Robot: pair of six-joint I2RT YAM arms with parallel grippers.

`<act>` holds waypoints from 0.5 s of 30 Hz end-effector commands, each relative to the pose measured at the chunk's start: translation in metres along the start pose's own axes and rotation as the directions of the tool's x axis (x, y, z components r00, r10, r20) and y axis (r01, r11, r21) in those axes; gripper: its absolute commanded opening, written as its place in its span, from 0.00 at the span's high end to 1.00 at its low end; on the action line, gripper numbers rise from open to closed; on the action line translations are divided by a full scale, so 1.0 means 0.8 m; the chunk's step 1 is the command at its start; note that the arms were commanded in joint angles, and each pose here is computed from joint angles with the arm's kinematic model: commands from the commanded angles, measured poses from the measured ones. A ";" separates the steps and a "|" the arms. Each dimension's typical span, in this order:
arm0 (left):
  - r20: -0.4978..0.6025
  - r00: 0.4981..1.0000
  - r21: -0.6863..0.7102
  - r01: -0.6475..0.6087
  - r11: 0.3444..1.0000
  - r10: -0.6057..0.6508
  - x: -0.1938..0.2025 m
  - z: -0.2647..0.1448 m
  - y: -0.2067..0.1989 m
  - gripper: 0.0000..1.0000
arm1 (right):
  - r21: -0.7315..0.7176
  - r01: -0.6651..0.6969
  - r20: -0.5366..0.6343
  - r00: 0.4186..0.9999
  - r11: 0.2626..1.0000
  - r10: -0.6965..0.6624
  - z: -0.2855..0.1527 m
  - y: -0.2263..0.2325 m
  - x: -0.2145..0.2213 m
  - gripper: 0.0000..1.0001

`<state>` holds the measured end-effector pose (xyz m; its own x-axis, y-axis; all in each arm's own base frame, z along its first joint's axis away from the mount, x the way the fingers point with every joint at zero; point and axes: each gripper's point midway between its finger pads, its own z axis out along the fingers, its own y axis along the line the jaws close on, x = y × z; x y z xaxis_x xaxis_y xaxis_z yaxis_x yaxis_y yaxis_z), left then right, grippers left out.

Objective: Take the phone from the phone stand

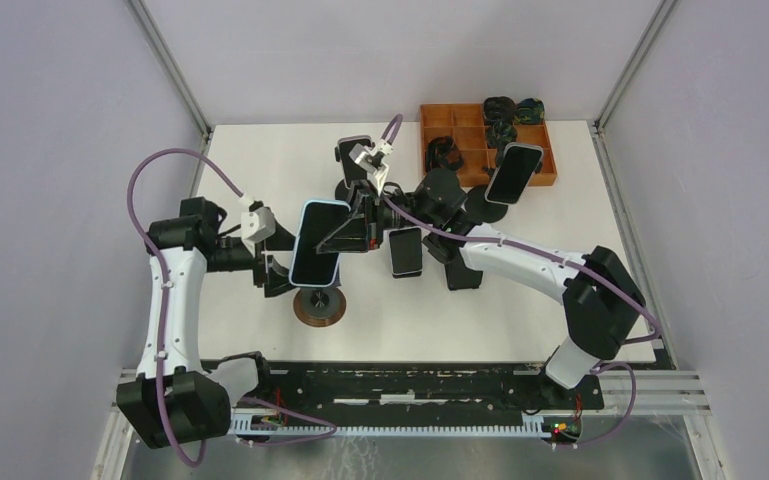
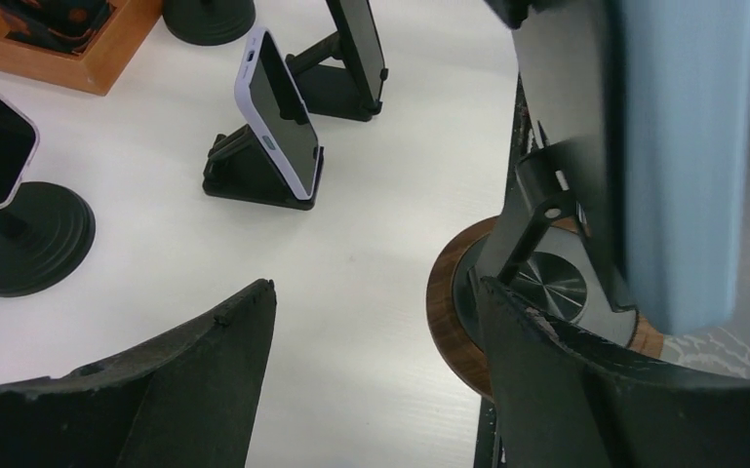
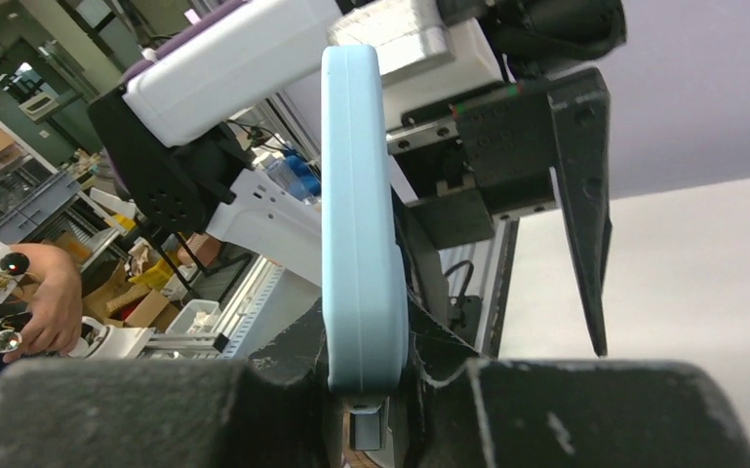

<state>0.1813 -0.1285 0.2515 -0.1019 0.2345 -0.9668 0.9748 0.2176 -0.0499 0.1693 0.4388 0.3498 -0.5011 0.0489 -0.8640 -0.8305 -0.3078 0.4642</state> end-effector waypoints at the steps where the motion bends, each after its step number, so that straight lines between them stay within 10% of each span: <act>1: 0.059 0.998 0.024 0.022 0.999 -0.024 -0.013 0.006 -0.005 0.20 | -0.117 0.163 0.153 0.978 0.980 -0.145 0.019 0.058 -0.068 1.00; 15: 0.088 0.993 0.112 0.073 0.991 -0.083 -0.010 0.022 -0.037 0.18 | -0.101 0.158 0.147 0.979 0.982 -0.143 0.022 0.051 -0.064 1.00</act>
<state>0.1684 -0.1410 0.2456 -0.1274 0.2045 -0.9705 0.9812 0.1693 -0.0931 0.1545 0.4463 0.3591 -0.5030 0.0552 -0.8625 -0.8141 -0.3653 0.4515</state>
